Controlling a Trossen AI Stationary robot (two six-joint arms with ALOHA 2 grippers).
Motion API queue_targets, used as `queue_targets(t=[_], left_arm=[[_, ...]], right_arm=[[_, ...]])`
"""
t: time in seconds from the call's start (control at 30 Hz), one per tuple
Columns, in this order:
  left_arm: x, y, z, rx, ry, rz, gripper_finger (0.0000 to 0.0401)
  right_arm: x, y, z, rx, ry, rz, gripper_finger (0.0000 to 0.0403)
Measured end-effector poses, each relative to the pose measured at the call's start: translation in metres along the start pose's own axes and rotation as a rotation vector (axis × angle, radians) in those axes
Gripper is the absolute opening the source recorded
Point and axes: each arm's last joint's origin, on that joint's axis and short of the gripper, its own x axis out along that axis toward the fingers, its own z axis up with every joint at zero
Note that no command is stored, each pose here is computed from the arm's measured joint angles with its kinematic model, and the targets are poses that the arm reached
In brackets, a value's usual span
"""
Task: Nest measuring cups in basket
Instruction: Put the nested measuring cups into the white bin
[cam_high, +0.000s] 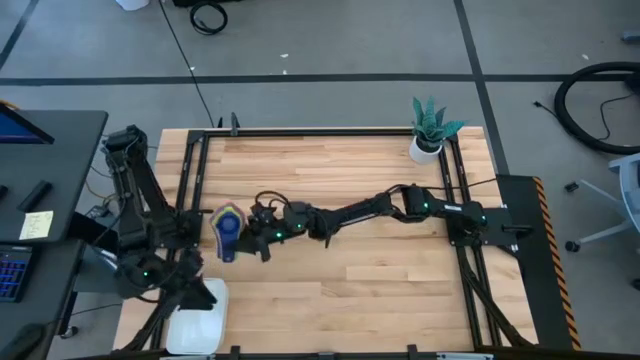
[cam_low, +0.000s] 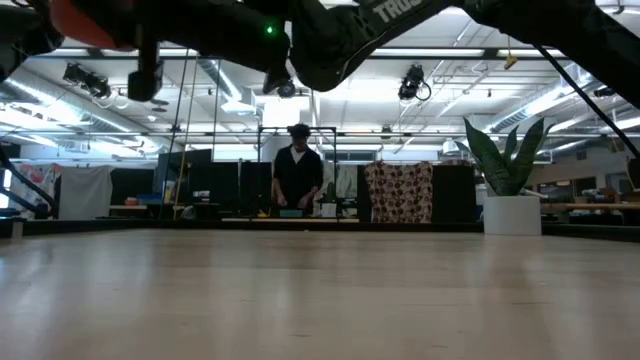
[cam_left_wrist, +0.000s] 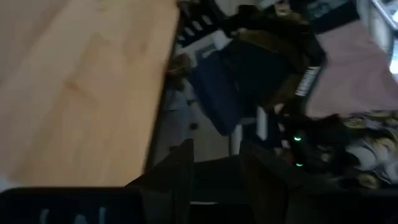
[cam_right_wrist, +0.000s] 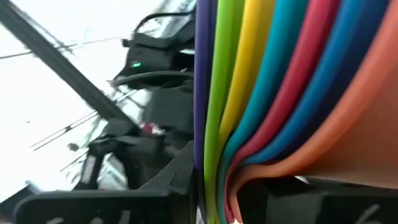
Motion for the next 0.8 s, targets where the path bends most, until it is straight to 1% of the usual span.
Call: queue_targets(t=[0.17,0.3,0.37,0.47,0.57,0.8], left_arm=[[-0.006,0.000,-0.008,-0.023,0.048,-0.011,0.0133],[-0.012,0.002,-0.014,-0.021,0.058,-0.005,0.0133],[-0.015,0.004,-0.017,-0.018,0.056,0.006,0.0133],[-0.023,0.008,-0.020,-0.005,0.013,0.026,0.0133],[-0.032,0.012,-0.020,0.035,-0.046,0.030,0.0133],[-0.054,0.012,-0.010,0.152,-0.177,-0.034,0.0133]], right_arm=[[0.000,0.001,0.001,0.012,0.049,0.042,0.0077],[0.003,0.008,0.010,-0.004,0.064,0.101,0.0077],[0.006,0.011,0.013,-0.006,0.078,0.106,0.0077],[0.011,0.018,0.015,-0.010,0.117,0.110,0.0077],[0.017,0.027,0.017,-0.034,0.149,0.109,0.0077],[0.025,0.041,0.026,-0.076,0.176,0.096,0.0077]])
